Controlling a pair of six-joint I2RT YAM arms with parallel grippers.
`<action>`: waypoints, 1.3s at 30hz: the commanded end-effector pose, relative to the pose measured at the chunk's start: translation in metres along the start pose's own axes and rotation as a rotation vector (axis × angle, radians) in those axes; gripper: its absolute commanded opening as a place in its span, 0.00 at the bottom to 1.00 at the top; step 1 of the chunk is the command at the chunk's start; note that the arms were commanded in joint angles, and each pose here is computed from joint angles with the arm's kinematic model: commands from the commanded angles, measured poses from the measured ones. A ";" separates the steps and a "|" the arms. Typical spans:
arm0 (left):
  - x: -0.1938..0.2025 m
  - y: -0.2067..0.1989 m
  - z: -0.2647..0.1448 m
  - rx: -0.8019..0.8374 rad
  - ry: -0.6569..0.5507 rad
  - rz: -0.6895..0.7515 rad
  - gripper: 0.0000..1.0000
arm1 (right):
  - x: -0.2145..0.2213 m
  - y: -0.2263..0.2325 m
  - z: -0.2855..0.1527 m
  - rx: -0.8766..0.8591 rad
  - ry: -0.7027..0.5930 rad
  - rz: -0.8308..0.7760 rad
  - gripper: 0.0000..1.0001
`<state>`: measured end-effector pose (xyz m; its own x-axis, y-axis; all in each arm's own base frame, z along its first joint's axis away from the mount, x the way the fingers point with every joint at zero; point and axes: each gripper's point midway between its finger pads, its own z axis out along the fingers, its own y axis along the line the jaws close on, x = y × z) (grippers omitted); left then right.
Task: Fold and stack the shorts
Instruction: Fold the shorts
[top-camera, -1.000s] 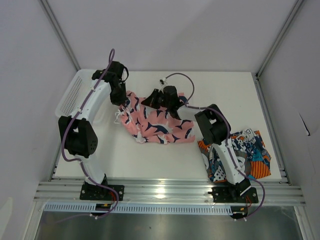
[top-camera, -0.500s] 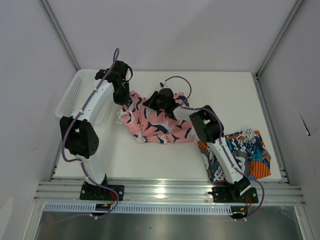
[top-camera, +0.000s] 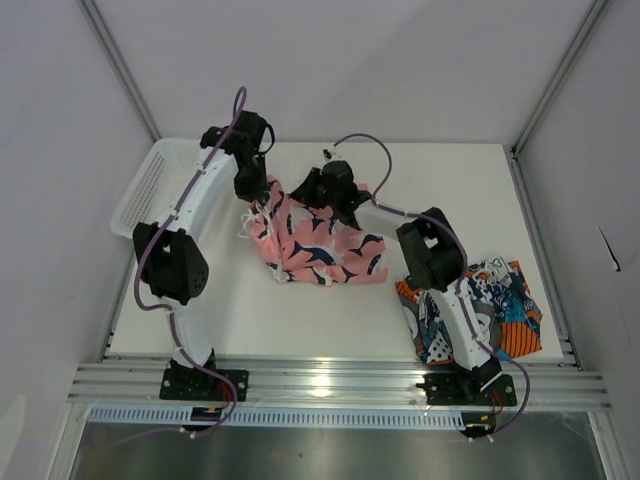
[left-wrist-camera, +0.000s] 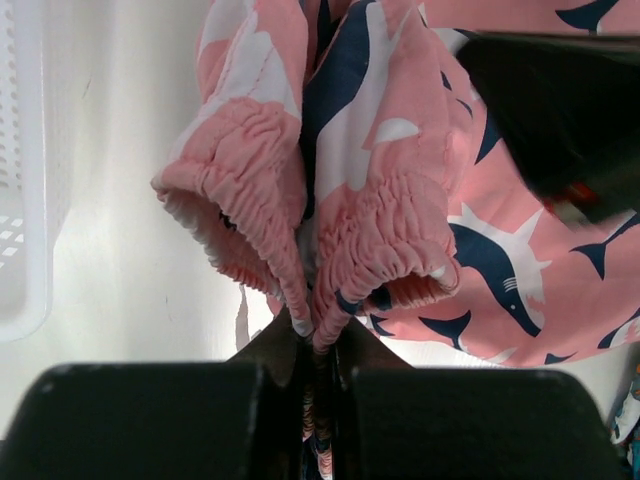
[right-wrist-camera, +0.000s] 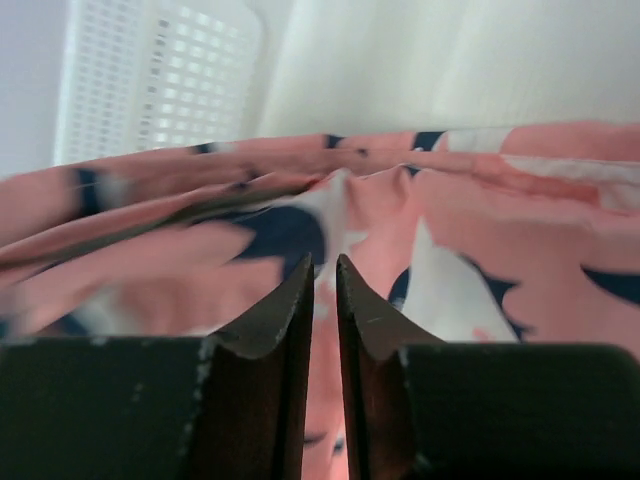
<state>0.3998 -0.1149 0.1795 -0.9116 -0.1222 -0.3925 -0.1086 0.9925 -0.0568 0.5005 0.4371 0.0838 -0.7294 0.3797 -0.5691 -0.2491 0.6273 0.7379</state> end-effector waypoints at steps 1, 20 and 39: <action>-0.012 -0.004 -0.005 -0.008 -0.019 -0.028 0.00 | -0.082 0.057 -0.064 -0.076 -0.149 -0.087 0.18; -0.025 -0.018 0.013 -0.019 0.006 -0.036 0.00 | 0.044 -0.074 -0.173 0.379 0.217 -0.220 0.08; -0.008 0.015 0.010 -0.185 0.015 0.001 0.00 | 0.198 0.002 -0.124 0.277 0.424 -0.316 0.02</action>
<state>0.4199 -0.1112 0.1525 -0.9310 -0.1284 -0.3417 -0.1627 0.9839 0.0736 0.2878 0.4035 0.0220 -0.8504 -0.1079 -0.5149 -0.3453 0.8529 0.3916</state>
